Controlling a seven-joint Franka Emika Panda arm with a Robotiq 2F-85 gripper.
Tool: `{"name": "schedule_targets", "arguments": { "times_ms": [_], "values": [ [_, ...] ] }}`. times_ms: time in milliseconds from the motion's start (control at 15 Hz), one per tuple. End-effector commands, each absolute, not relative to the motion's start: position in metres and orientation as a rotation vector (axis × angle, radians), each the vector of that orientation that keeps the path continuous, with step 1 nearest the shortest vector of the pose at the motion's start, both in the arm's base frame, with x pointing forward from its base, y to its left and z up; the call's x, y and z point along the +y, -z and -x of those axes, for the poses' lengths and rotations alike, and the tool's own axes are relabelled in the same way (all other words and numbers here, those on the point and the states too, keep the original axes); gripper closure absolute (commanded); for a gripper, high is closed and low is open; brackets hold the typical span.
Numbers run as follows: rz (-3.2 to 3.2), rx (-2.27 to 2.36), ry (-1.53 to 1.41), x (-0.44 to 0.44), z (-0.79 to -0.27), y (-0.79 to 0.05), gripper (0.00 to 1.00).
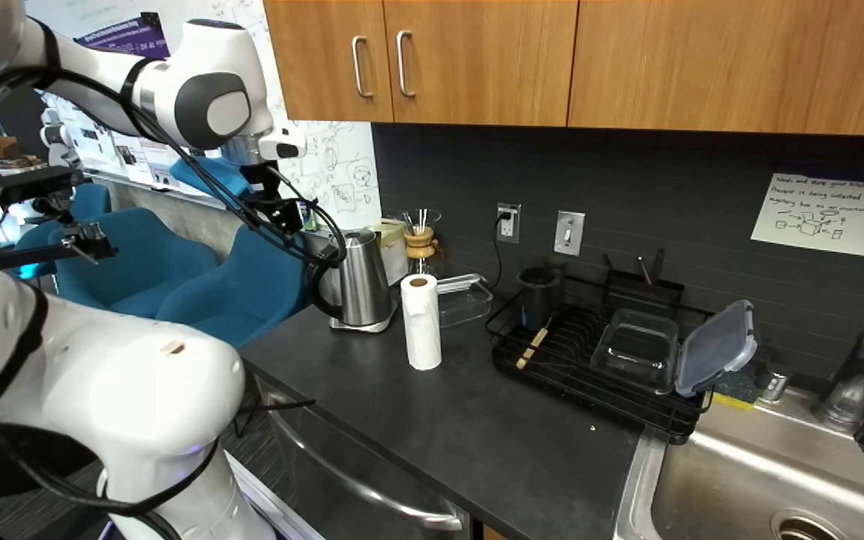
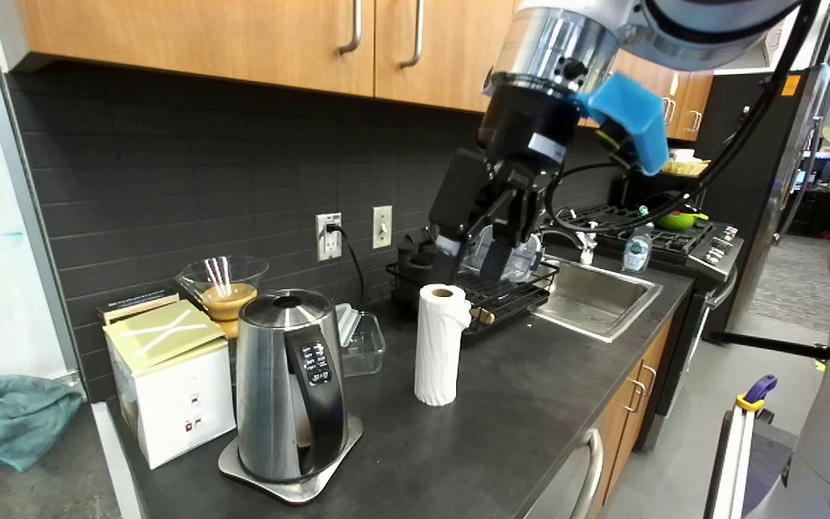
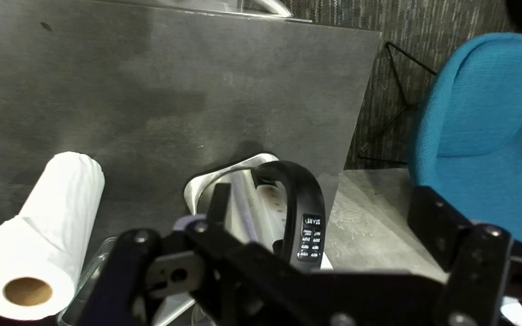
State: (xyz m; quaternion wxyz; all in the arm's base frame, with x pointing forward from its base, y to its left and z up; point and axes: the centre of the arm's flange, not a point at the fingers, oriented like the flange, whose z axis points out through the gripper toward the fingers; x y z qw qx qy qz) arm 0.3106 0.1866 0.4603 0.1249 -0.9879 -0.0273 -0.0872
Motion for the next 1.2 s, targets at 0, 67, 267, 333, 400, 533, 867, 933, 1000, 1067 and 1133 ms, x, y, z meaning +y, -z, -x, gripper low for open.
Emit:
{"name": "schedule_targets", "arguments": {
  "times_ms": [0,67,267,333,400,533,867,933,1000,1067,1133],
  "values": [
    [2.856,-0.02,0.217,0.17,-0.328,-0.465,0.0],
    [2.853,-0.004,0.213,0.166,-0.33,-0.463,0.0],
    [2.849,0.041,0.184,0.151,-0.332,-0.456,0.0],
    [2.851,0.055,0.172,0.145,-0.331,-0.455,0.0],
    [2.855,0.072,0.166,0.141,-0.33,-0.455,0.0],
    [2.877,0.136,0.14,0.129,-0.324,-0.457,0.0],
    [2.885,0.199,0.079,0.106,-0.322,-0.452,0.0],
    [2.895,0.199,0.061,0.104,-0.321,-0.449,0.0],
    [2.905,0.203,0.041,0.103,-0.32,-0.446,0.0],
    [2.914,0.203,0.026,0.102,-0.32,-0.443,0.0],
    [2.921,0.199,0.007,0.102,-0.319,-0.439,0.0]
  ]
}}
